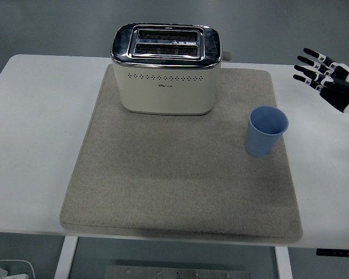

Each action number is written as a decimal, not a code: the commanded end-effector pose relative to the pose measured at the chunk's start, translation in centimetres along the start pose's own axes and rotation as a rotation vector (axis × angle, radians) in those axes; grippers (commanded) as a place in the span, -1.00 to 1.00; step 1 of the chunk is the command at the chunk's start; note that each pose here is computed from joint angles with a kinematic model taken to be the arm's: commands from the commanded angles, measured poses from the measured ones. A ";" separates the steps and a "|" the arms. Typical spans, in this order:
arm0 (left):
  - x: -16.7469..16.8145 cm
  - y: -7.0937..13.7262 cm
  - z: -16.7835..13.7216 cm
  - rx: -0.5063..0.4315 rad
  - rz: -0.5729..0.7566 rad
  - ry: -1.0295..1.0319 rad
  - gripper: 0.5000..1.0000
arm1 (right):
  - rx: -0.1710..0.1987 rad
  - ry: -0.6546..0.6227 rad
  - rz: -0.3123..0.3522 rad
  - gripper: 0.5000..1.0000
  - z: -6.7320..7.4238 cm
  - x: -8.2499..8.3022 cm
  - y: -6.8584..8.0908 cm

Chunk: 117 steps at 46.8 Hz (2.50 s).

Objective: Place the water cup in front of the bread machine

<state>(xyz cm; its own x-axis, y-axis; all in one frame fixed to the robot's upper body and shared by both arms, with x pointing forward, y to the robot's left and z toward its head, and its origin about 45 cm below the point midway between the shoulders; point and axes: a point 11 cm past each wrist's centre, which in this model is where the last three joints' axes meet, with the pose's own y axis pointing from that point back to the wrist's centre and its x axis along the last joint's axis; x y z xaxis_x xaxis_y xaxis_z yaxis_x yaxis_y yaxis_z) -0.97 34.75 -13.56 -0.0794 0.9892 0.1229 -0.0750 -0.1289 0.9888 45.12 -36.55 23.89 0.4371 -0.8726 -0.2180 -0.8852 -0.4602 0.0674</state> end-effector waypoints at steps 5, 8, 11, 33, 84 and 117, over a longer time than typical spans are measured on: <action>0.0 0.0 0.0 0.000 0.001 0.000 1.00 | 0.018 0.035 0.003 0.71 0.1 0.6 1.3; 0.0 0.0 0.0 0.000 0.000 0.000 1.00 | 0.030 0.055 -0.016 0.71 0.0 0.4 1.8; 0.0 0.0 0.0 0.000 0.000 0.000 1.00 | 0.046 0.080 -0.039 0.71 -0.2 0.1 2.3; 0.0 0.0 0.0 0.000 0.001 0.000 1.00 | -0.013 0.189 -0.153 0.71 1.5 -1.6 4.8; 0.0 0.0 0.0 0.000 0.000 0.000 1.00 | -0.011 0.354 -0.224 0.71 6.0 -6.1 4.1; 0.0 0.0 0.0 0.000 0.000 0.000 1.00 | -0.005 0.349 -0.242 0.71 7.5 -8.0 2.9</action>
<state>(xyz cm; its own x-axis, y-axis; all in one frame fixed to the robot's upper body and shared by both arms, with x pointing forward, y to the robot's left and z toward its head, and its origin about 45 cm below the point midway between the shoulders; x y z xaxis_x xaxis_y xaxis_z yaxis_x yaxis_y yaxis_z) -0.97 34.75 -13.56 -0.0794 0.9892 0.1229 -0.0751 -0.1289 0.9888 37.87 -30.23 18.73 0.6534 -0.7484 0.1143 -0.7565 -0.6512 0.0603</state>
